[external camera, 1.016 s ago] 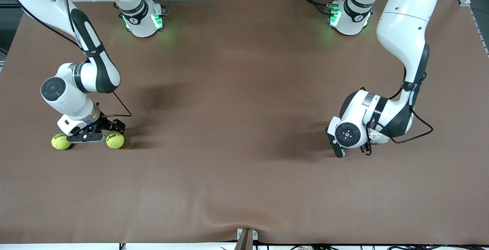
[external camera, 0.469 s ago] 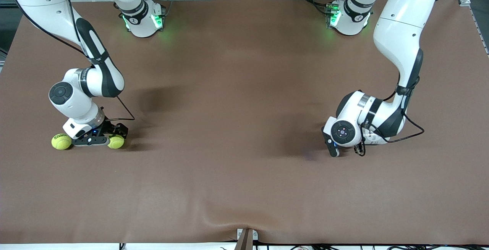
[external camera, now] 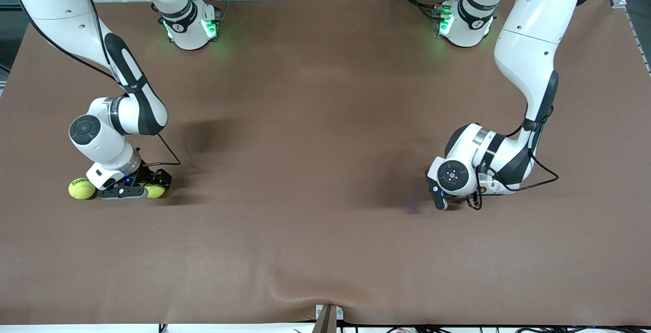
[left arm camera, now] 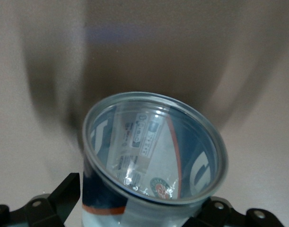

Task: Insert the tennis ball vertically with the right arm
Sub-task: 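Grasp the Wilson ball with the right gripper while the left gripper grasps the can, then lift the ball with the right gripper while the left gripper stands the can upright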

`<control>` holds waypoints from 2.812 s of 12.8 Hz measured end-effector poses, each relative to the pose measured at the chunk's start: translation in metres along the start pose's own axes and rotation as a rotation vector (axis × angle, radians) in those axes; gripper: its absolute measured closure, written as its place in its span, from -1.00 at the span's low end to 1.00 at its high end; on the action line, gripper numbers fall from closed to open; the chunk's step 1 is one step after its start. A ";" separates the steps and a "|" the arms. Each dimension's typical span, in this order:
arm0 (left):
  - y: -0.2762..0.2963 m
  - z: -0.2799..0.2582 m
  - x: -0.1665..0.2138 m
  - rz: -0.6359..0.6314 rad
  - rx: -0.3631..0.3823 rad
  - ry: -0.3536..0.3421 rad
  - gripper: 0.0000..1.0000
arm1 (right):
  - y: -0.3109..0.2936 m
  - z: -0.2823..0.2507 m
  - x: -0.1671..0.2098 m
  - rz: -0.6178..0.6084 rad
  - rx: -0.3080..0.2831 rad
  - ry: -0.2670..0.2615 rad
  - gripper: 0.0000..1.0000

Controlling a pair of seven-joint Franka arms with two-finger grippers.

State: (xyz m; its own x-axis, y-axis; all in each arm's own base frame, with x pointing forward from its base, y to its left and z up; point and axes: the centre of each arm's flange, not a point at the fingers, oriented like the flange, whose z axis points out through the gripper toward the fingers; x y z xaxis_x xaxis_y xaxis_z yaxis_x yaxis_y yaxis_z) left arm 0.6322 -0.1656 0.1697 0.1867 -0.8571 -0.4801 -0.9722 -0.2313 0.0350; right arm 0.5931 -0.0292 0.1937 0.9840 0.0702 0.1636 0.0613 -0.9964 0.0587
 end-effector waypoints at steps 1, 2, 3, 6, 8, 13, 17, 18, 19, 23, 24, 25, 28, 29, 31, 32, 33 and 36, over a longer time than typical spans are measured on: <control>0.000 0.000 0.000 0.000 0.001 0.000 -1.00 | 0.001 0.001 0.000 0.001 -0.001 0.001 -1.00; 0.000 0.000 0.000 0.000 0.001 0.000 -1.00 | 0.003 0.001 0.001 0.004 -0.003 0.004 -0.99; 0.000 0.000 0.000 0.001 0.001 0.001 -0.85 | 0.005 0.000 0.001 0.006 -0.005 0.007 -0.85; 0.000 -0.002 0.001 0.002 0.006 0.003 -0.61 | 0.006 -0.002 0.004 0.008 -0.008 0.015 -0.34; -0.001 -0.002 0.001 0.002 0.009 0.005 -0.59 | 0.008 -0.007 0.006 0.010 -0.009 0.019 -0.34; -0.005 -0.018 0.005 0.013 0.041 0.027 -0.59 | 0.014 -0.132 0.012 0.023 0.000 -0.177 -0.33; 0.001 -0.066 0.029 0.042 0.096 0.102 -0.59 | 0.009 -0.284 0.013 0.020 0.009 -0.276 -0.33; 0.006 -0.086 0.037 0.045 0.103 0.144 -0.59 | 0.009 -0.310 0.016 0.023 0.013 -0.298 -0.33; 0.011 -0.108 0.045 0.040 0.097 0.200 -0.59 | 0.010 -0.334 0.018 0.034 0.022 -0.317 -0.33; 0.028 -0.191 0.072 -0.042 0.016 0.486 -0.58 | 0.013 -0.439 0.019 0.079 0.044 -0.347 -0.33; 0.034 -0.210 0.079 -0.063 -0.009 0.569 -0.60 | 0.015 -0.460 0.018 0.083 0.044 -0.330 -0.33; 0.042 -0.230 0.087 -0.078 -0.032 0.650 -0.60 | 0.017 -0.475 0.018 0.087 0.044 -0.313 -0.33; 0.075 -0.289 0.117 -0.148 -0.056 0.871 -0.60 | 0.022 -0.470 0.023 0.075 0.047 -0.306 -0.33; 0.084 -0.306 0.125 -0.175 -0.045 0.947 -0.60 | 0.022 -0.461 0.027 0.067 0.048 -0.312 -0.33; 0.105 -0.328 0.148 -0.227 -0.049 1.093 -0.60 | 0.020 -0.450 0.032 0.060 0.049 -0.322 -0.33; 0.117 -0.334 0.162 -0.250 -0.058 1.169 -0.61 | 0.020 -0.449 0.032 0.061 0.049 -0.324 -0.33; 0.127 -0.337 0.176 -0.276 -0.067 1.240 -0.61 | 0.021 -0.449 0.032 0.061 0.049 -0.324 -0.33; 0.152 -0.311 0.222 -0.367 -0.083 1.390 -0.60 | 0.022 -0.449 0.032 0.059 0.044 -0.325 -0.33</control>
State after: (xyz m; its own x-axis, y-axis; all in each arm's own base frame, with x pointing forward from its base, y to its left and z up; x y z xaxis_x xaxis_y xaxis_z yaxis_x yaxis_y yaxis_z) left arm 0.5694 -0.5340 0.3409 0.4507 -0.4795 0.7529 -0.8382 -0.5174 0.1723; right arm 0.5510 -0.0275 0.6426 0.9876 0.0004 -0.1573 0.0028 -0.9999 0.0151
